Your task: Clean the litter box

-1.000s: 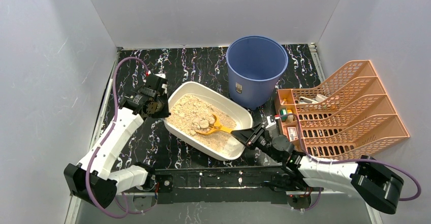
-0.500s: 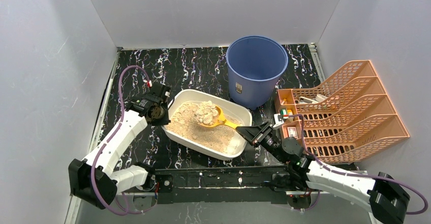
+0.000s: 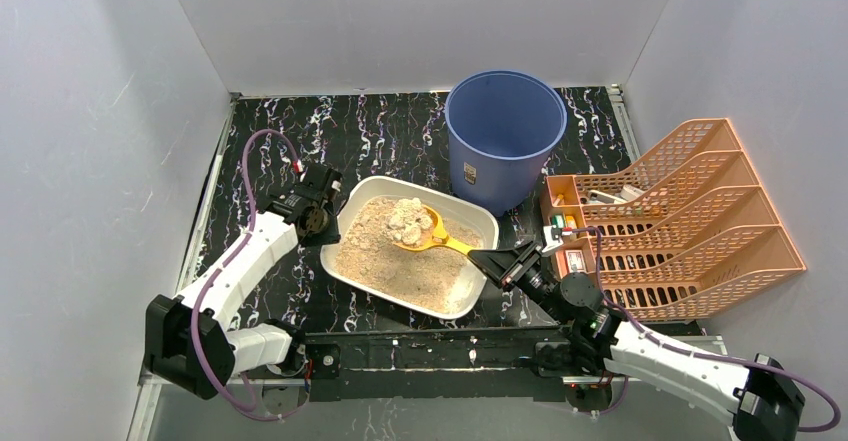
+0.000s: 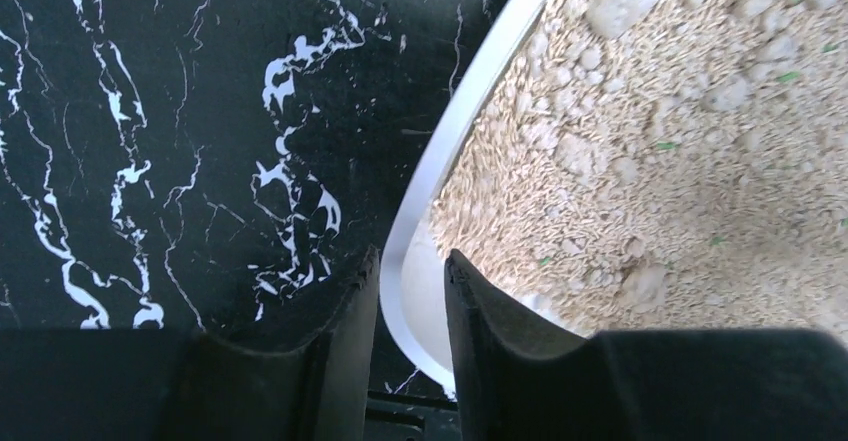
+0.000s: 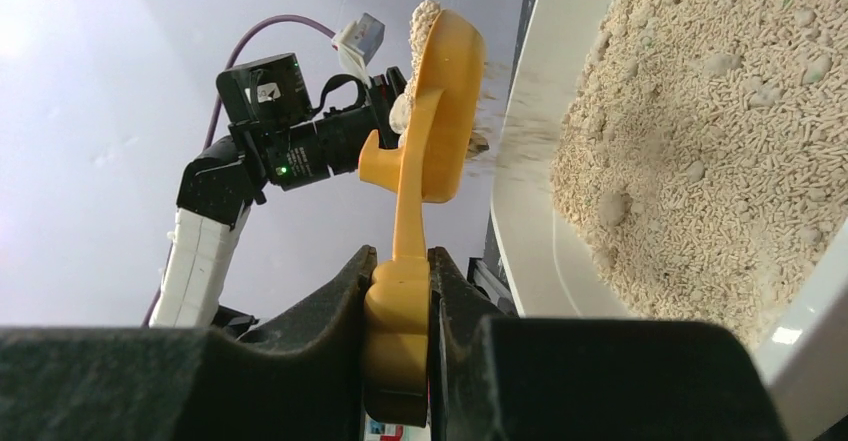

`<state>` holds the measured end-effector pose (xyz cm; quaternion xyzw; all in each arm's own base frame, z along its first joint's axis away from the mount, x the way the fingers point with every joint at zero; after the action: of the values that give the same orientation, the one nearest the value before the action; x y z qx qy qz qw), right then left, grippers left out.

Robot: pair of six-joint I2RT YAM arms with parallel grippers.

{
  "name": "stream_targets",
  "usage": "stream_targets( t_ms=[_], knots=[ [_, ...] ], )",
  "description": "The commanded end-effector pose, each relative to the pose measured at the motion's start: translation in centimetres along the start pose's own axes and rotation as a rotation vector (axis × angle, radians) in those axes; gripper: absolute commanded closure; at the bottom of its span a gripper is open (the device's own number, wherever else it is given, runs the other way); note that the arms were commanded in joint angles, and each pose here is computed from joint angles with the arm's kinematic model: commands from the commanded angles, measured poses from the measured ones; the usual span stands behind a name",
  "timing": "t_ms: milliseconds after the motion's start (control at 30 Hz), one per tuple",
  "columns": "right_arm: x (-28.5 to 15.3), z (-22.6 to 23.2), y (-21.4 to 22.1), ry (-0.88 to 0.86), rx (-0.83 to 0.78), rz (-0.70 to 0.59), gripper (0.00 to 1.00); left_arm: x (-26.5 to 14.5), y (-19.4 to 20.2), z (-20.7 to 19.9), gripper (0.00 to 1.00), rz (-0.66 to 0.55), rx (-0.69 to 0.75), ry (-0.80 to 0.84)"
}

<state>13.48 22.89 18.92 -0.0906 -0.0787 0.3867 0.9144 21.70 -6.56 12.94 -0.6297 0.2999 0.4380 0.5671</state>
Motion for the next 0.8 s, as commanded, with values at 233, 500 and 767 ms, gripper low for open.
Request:
stream_targets(
  t_ms=[233,500,767],
  knots=[
    [-0.8,-2.3,-0.2,0.051,0.017,-0.025,0.99,-1.4,-2.0,0.0,0.5,-0.086,-0.04,0.003],
    [-0.7,-0.1,-0.5,-0.071,0.053,-0.041,0.99,-6.4,-5.3,-0.4,0.32,-0.19,-0.074,0.073],
    [-0.1,2.9,0.2,-0.17,-0.007,0.018,0.99,-11.7,-7.7,-1.5,0.15,-0.276,-0.111,0.212]
  ],
)
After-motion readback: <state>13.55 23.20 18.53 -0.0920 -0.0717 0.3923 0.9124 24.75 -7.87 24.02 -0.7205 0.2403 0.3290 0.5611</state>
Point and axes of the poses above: each gripper's point midway between its finger pads, its own x axis out along the fingers, its own z axis along the line the jaws close on, y = z × x, the point moved 2 cm from there along -x, back along the fingers, and after that the axes turned 5 degrees about -x, right-handed, at the moved point
